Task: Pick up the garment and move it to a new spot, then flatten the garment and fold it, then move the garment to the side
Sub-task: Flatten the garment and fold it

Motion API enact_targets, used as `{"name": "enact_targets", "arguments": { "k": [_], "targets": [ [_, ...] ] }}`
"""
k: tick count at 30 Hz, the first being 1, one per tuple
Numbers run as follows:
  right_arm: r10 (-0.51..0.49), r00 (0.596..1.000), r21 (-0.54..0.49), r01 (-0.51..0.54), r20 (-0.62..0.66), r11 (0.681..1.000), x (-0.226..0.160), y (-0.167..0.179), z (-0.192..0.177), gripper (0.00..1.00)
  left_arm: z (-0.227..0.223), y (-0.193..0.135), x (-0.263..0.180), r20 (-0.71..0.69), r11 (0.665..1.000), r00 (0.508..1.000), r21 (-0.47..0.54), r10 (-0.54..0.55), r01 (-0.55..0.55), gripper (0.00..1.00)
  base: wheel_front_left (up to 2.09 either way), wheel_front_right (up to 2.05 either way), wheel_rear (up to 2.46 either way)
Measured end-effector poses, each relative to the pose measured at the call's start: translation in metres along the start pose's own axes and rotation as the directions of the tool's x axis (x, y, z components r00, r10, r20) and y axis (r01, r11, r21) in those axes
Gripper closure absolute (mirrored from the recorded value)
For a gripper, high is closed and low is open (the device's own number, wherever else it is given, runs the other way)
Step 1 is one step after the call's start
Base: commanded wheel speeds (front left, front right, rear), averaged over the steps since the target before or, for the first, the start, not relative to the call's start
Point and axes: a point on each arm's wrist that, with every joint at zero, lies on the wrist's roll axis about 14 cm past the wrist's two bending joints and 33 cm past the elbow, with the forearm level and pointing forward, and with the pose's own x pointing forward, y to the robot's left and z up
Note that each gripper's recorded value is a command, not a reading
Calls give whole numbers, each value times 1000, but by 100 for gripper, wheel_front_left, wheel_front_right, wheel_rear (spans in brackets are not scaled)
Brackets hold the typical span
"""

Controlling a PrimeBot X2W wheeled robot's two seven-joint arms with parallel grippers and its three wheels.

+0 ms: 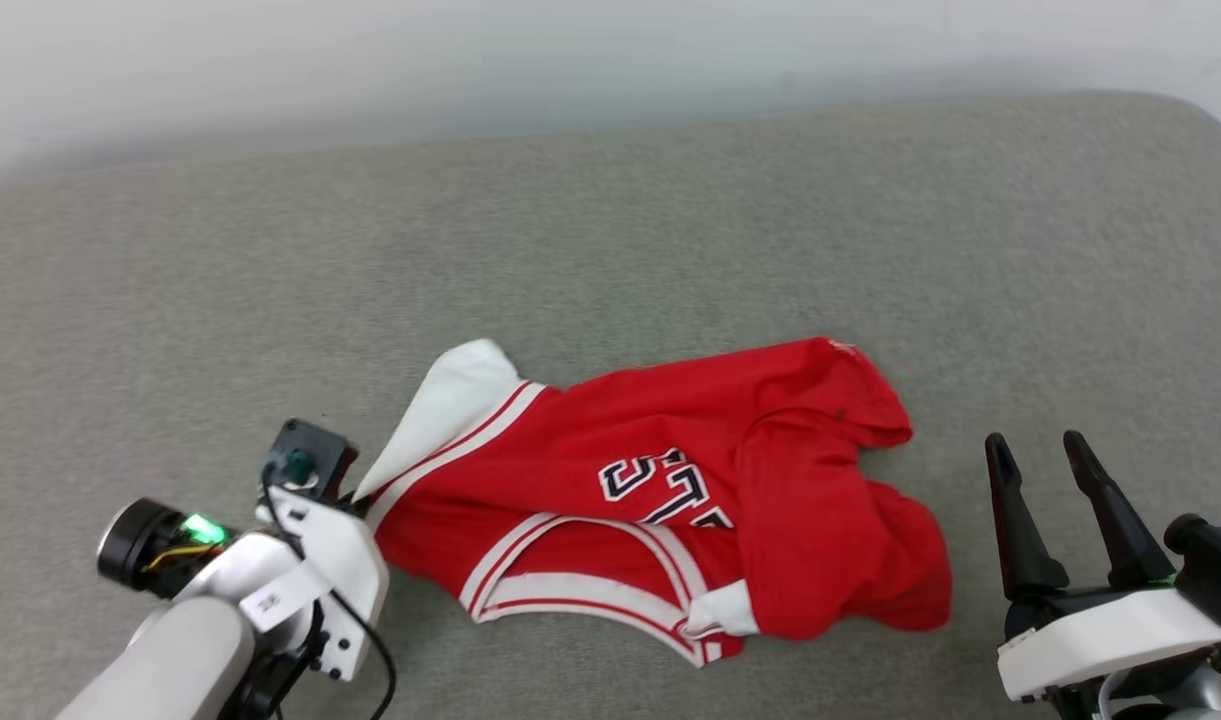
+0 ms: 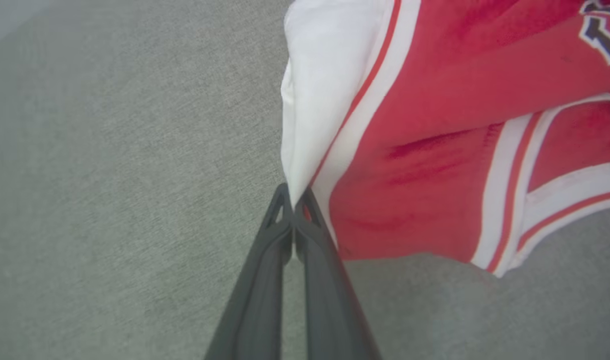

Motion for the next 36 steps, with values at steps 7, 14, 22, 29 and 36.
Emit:
{"name": "enact_targets", "arguments": {
  "k": [7, 14, 22, 29, 36],
  "targets": [
    [58, 998, 6, -58, -13, 998, 2, 18, 1, 0, -24, 21, -48, 25, 984, 990, -122, 137, -133, 100, 0, 0, 0],
    [94, 995, 5, -94, -18, 996, 0, 30, 4, 0, -67, -13, -64, -20, 944, 994, -310, 112, -113, 100, 0, 0, 0],
    [95, 994, 0, -95, -47, 995, -10, 30, 3, 0, -48, -21, -62, 154, 897, 971, -431, 182, -99, 0, 0, 0, 0],
    [103, 988, 31, -100, -118, 995, -20, 32, -6, 0, 5, -1, -79, 411, 907, 865, -407, 288, -109, 0, 0, 0, 0],
    [160, 942, 49, -153, -294, 987, -28, 41, -32, 0, 39, 6, -103, 577, 898, 730, -426, 366, -113, 0, 0, 0, 0]
  ]
}}
